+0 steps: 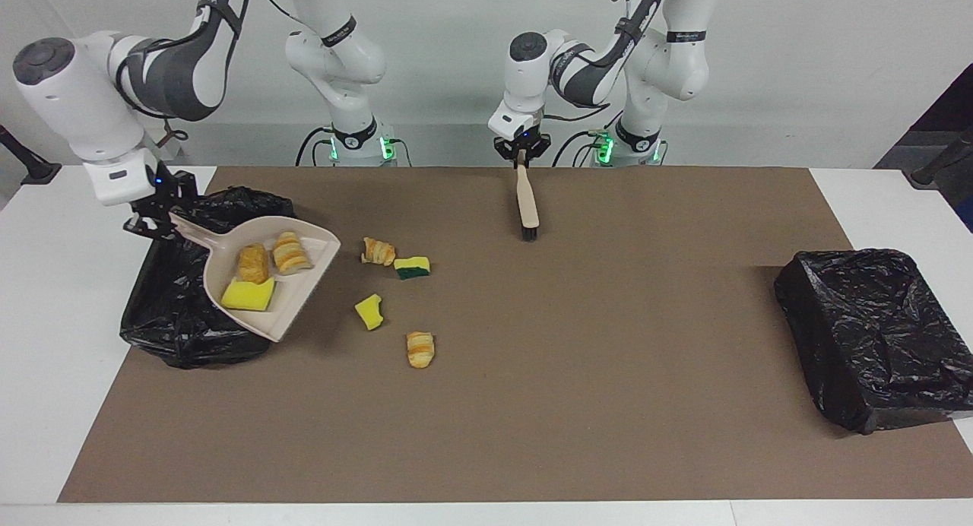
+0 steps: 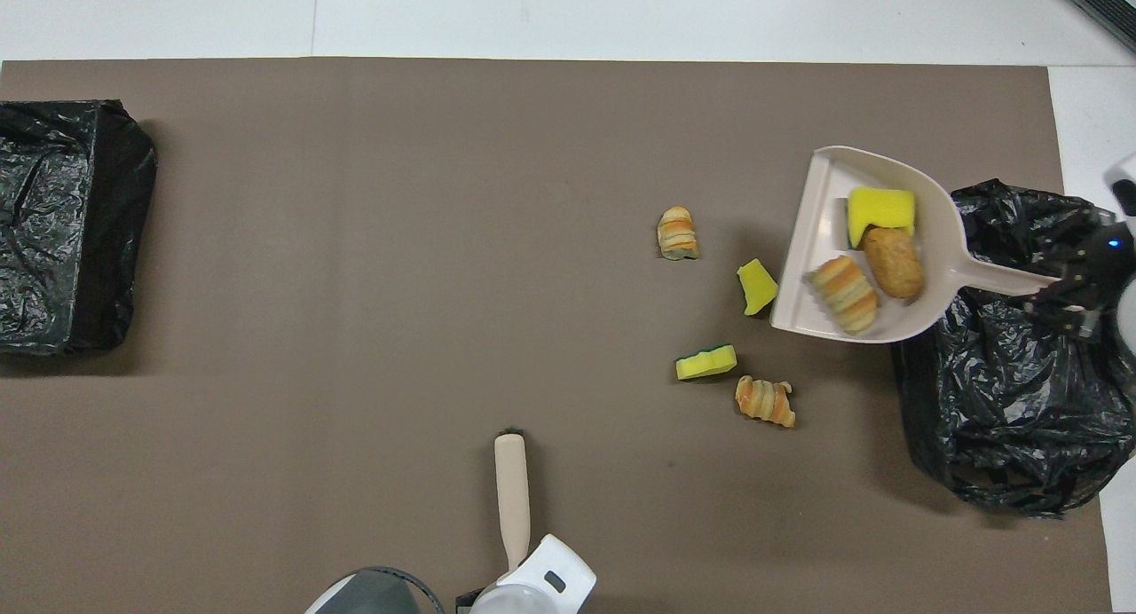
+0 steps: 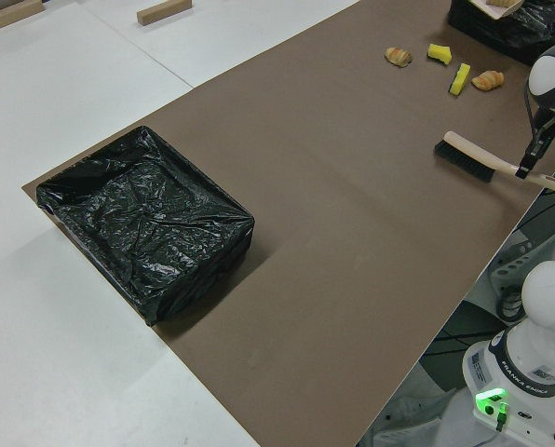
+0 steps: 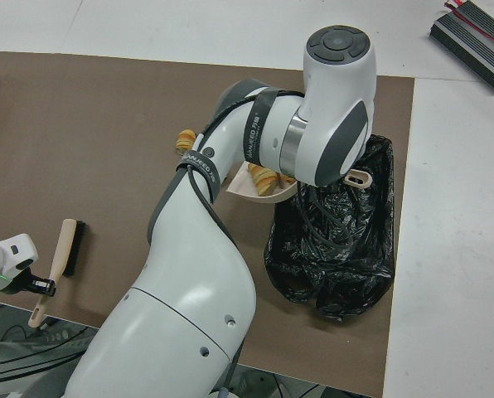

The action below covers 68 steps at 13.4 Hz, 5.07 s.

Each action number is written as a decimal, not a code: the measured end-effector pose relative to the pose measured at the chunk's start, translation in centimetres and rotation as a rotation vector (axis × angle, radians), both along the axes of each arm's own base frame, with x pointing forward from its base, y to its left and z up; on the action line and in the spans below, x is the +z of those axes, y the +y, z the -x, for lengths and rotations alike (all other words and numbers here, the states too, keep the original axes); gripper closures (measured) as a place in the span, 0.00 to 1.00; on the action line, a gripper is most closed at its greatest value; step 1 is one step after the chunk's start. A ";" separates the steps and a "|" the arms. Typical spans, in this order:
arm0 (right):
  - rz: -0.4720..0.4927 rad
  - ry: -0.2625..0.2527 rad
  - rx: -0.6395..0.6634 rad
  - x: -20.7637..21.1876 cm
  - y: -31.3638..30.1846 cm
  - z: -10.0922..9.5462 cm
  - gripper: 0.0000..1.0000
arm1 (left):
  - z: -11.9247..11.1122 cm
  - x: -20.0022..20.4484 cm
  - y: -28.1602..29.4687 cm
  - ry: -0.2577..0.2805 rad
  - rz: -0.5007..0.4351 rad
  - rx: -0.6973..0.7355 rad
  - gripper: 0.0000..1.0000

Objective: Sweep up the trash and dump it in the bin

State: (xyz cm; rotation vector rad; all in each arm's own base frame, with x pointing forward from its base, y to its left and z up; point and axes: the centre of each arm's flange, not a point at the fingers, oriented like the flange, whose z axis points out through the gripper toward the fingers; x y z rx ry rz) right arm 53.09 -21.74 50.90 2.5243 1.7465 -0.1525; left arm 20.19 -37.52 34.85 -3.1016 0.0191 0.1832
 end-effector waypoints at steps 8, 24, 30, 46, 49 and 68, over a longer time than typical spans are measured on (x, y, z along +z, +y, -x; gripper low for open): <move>0.359 0.117 0.173 0.9 -4.4 1.0 0.67 | -4.3 0.8 0.3 -0.005 0.027 0.026 0.08; 0.432 -0.051 -0.040 16.6 4.7 3.1 0.67 | -30.4 26.9 24.3 -0.163 0.104 -0.178 0.00; 0.181 -0.219 -0.578 14.7 16.4 0.3 0.67 | -32.9 29.9 28.8 -0.172 0.073 -0.197 0.00; -0.108 -0.088 -1.205 -4.7 56.1 -3.4 0.67 | -34.7 29.7 32.0 -0.170 0.059 -0.156 0.00; -0.107 -0.072 -1.219 -8.8 60.8 -2.0 0.67 | -34.7 29.7 32.0 -0.169 0.059 -0.156 0.00; -0.097 -0.064 -1.231 -15.5 62.7 -1.9 0.65 | -34.7 29.9 32.9 -0.173 0.057 -0.138 0.00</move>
